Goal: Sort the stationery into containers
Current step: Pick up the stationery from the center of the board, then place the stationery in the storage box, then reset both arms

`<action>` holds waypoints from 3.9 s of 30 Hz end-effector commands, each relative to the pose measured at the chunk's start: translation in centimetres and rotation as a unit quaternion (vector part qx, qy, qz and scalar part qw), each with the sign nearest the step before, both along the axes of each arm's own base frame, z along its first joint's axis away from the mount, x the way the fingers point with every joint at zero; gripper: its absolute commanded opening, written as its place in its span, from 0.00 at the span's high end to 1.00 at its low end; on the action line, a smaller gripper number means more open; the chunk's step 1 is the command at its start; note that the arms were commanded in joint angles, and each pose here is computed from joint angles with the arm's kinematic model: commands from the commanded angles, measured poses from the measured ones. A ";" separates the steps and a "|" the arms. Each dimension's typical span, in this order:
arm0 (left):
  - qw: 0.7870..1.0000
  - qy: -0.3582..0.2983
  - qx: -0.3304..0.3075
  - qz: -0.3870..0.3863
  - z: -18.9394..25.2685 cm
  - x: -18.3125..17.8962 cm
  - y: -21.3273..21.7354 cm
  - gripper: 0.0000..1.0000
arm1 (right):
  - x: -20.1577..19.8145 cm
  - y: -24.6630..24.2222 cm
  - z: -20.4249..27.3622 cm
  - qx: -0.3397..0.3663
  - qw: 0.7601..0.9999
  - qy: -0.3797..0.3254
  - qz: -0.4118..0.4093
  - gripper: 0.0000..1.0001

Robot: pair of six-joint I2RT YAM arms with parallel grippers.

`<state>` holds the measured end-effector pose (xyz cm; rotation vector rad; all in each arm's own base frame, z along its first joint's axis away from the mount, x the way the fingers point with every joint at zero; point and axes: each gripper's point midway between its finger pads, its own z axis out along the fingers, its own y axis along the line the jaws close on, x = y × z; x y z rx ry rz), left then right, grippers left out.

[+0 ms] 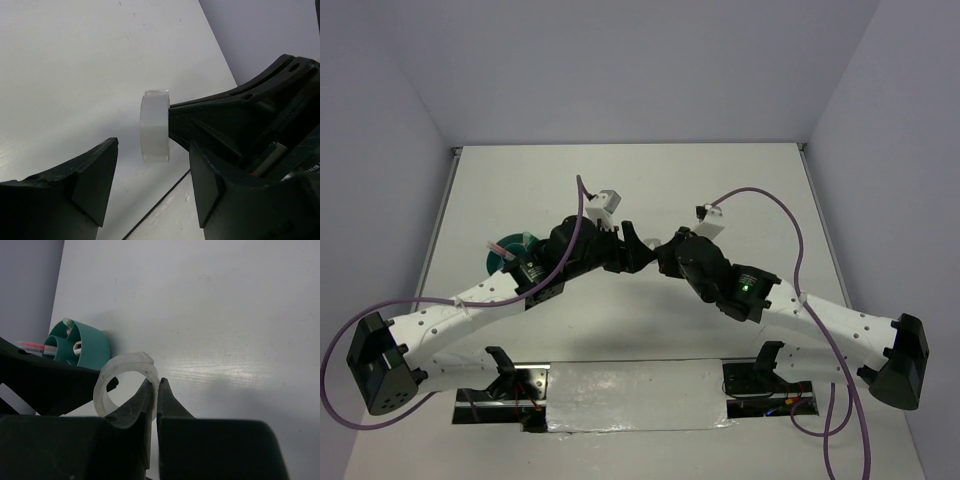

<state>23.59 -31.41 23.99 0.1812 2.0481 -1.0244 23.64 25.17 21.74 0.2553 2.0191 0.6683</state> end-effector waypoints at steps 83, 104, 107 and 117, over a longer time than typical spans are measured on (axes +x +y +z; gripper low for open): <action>0.830 0.150 0.232 0.485 -8.4 2.5 37.0 0.74 | -1.5 -2.7 1.1 -0.009 0.981 -0.120 0.150 0.00; 0.834 0.142 0.226 0.483 -8.1 2.4 36.8 0.49 | -1.5 -2.9 1.9 -0.012 0.981 -0.124 0.146 0.00; 0.834 0.132 0.222 0.489 -7.4 2.3 36.8 0.50 | -1.5 -2.8 2.0 -0.011 0.981 -0.124 0.148 0.00; 0.876 0.061 0.188 0.440 -0.7 1.0 34.4 0.28 | -2.0 -4.2 5.6 -0.040 0.978 -0.142 0.146 0.00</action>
